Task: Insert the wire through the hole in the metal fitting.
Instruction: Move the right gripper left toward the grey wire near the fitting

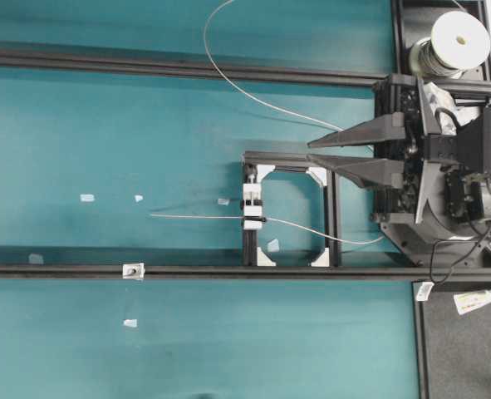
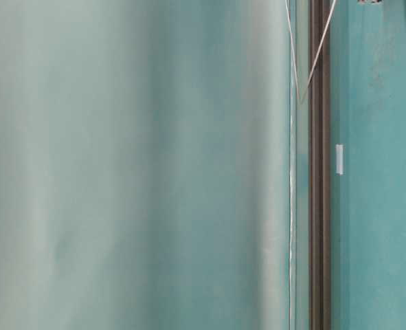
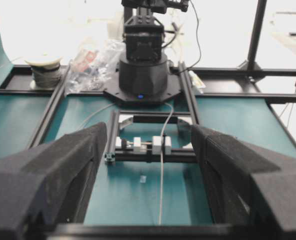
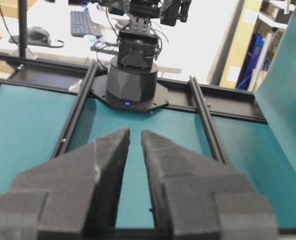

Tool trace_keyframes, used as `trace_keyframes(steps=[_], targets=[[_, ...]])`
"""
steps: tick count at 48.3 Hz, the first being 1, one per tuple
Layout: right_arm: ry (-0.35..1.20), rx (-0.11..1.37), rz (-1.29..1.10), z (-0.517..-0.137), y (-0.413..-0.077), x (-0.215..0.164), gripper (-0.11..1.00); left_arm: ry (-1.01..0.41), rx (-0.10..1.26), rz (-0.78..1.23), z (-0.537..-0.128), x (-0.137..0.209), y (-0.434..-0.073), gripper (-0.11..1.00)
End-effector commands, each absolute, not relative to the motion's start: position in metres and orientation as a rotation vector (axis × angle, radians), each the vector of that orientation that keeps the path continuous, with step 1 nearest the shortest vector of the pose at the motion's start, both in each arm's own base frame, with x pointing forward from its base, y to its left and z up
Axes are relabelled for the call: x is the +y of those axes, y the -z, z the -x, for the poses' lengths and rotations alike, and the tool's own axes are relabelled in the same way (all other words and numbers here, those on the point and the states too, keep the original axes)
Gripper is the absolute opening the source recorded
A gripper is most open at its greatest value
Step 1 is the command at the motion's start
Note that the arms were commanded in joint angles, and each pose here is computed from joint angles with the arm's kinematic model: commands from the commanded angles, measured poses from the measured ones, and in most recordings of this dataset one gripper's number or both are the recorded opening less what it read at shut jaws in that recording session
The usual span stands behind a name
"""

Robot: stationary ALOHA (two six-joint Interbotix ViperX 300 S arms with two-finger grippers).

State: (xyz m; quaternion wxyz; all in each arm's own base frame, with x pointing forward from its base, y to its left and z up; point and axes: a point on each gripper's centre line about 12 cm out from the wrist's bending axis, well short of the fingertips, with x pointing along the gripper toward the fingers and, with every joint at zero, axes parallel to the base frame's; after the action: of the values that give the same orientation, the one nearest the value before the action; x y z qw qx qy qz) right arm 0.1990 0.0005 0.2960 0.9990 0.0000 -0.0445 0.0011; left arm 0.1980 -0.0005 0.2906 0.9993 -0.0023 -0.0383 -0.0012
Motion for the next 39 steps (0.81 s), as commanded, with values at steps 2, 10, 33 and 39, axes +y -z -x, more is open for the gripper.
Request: trace_keyframes(steps=[2, 10, 33, 39], targets=[[0.005, -0.086, -0.007, -0.202, -0.296, -0.001, 0.24, -0.033, -0.083, 0.039, -0.201, 0.006, -0.294, 0.24], [0.006, -0.019, -0.057, -0.216, -0.284, -0.001, -0.01, -0.040, -0.076, 0.040, -0.200, 0.007, -0.288, -0.03], [0.017, 0.177, -0.095, -0.260, -0.239, -0.002, 0.20, -0.047, 0.085, 0.043, -0.215, 0.008, -0.230, 0.73], [0.017, 0.227, -0.095, -0.267, -0.226, -0.002, 0.55, -0.048, 0.127, 0.041, -0.225, 0.008, -0.217, 0.92]])
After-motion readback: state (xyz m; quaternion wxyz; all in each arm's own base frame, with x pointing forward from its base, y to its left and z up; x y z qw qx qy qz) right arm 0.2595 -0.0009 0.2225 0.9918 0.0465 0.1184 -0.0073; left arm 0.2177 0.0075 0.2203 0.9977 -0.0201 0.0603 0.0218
